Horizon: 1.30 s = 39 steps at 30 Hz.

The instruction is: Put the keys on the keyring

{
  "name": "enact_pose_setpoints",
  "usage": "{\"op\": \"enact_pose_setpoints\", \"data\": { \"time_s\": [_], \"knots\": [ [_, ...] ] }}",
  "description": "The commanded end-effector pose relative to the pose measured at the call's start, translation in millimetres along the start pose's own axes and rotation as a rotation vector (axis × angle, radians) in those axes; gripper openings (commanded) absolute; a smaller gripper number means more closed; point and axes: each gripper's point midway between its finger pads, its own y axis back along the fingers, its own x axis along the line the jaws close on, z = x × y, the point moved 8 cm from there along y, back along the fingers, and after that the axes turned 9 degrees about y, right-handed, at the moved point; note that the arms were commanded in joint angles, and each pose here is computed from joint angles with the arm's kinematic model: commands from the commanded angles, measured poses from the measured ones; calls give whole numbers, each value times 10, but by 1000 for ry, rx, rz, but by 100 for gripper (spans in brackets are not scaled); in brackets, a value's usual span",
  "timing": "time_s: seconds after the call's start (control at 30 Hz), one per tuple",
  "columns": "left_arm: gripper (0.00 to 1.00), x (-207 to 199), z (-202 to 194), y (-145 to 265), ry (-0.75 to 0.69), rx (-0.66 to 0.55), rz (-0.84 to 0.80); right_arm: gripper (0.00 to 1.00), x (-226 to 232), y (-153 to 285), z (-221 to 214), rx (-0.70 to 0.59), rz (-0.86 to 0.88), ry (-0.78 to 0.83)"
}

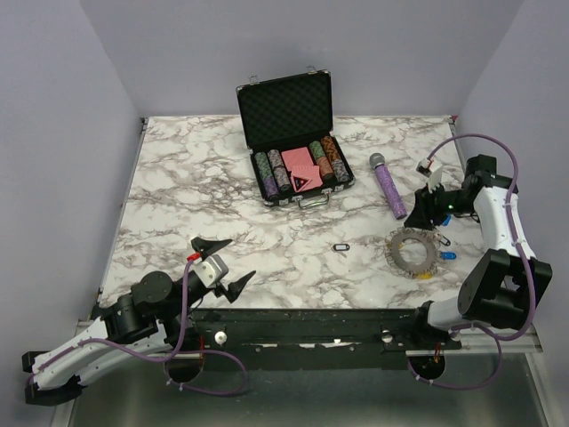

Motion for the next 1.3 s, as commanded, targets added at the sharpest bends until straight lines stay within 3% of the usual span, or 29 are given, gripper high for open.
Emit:
{"op": "enact_pose_setpoints", "data": {
  "time_s": [0.0,0.57,1.27],
  "knots": [
    [99,-11,15,14,1,-13,-19,48,37,9,-62,12,12,-5],
    [99,-16,12,12,1,-13,-23,48,-165,54,-170,105,-40,4],
    [99,-17,-4,3,-2,-6,-22,48,-223,-36,-289,153,21,17]
  ]
}}
